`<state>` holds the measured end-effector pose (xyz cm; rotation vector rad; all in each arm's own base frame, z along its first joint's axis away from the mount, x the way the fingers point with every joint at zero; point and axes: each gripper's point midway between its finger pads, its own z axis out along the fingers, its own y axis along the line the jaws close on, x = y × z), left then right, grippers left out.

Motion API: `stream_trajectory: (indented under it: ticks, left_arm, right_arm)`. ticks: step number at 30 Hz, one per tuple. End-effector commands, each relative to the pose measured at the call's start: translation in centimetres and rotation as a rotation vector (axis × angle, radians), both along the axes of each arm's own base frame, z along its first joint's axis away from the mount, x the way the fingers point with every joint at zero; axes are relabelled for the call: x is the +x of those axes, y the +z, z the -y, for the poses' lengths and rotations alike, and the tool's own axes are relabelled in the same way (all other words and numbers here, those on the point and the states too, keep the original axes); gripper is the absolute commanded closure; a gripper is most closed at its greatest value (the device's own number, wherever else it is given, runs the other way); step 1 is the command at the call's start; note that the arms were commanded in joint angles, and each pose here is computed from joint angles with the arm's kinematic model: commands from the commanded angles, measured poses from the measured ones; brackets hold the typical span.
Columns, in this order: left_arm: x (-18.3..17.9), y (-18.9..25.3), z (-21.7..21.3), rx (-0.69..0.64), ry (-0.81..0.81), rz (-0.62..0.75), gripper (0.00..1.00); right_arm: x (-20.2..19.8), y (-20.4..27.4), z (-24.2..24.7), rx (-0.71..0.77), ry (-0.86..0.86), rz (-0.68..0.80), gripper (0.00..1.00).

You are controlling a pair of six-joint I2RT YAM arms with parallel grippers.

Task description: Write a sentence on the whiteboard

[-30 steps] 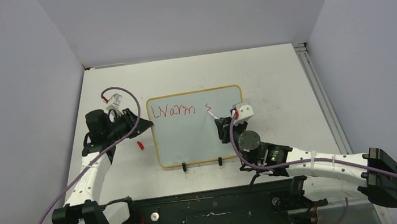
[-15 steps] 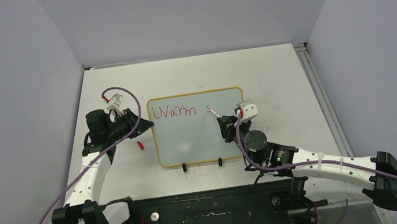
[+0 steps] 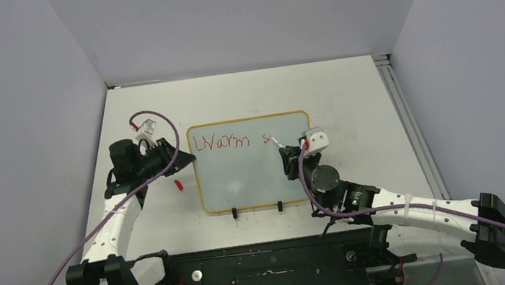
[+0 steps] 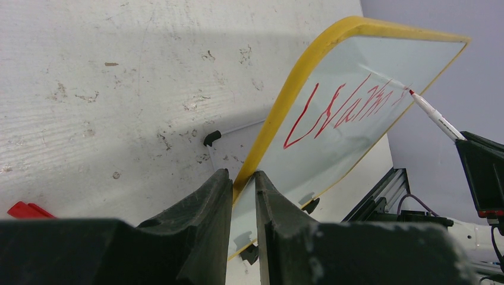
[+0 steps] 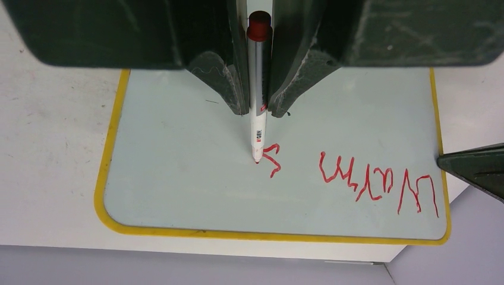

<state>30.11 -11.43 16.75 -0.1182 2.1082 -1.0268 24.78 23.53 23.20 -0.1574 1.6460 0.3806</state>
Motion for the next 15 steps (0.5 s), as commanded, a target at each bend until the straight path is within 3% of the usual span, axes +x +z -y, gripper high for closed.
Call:
stream_trajectory:
  ticks: [1, 15]
  left_arm:
    - [0.7, 2.5, 0.2, 0.011, -0.021, 0.086, 0.81]
    - [0.6, 2.5, 0.2, 0.010, -0.023, 0.086, 0.81]
  right_arm:
    - [0.8, 2.5, 0.3, 0.050, -0.036, 0.047, 0.95]
    - [0.4, -0.2, 0.9, 0.028, -0.042, -0.015, 0.95]
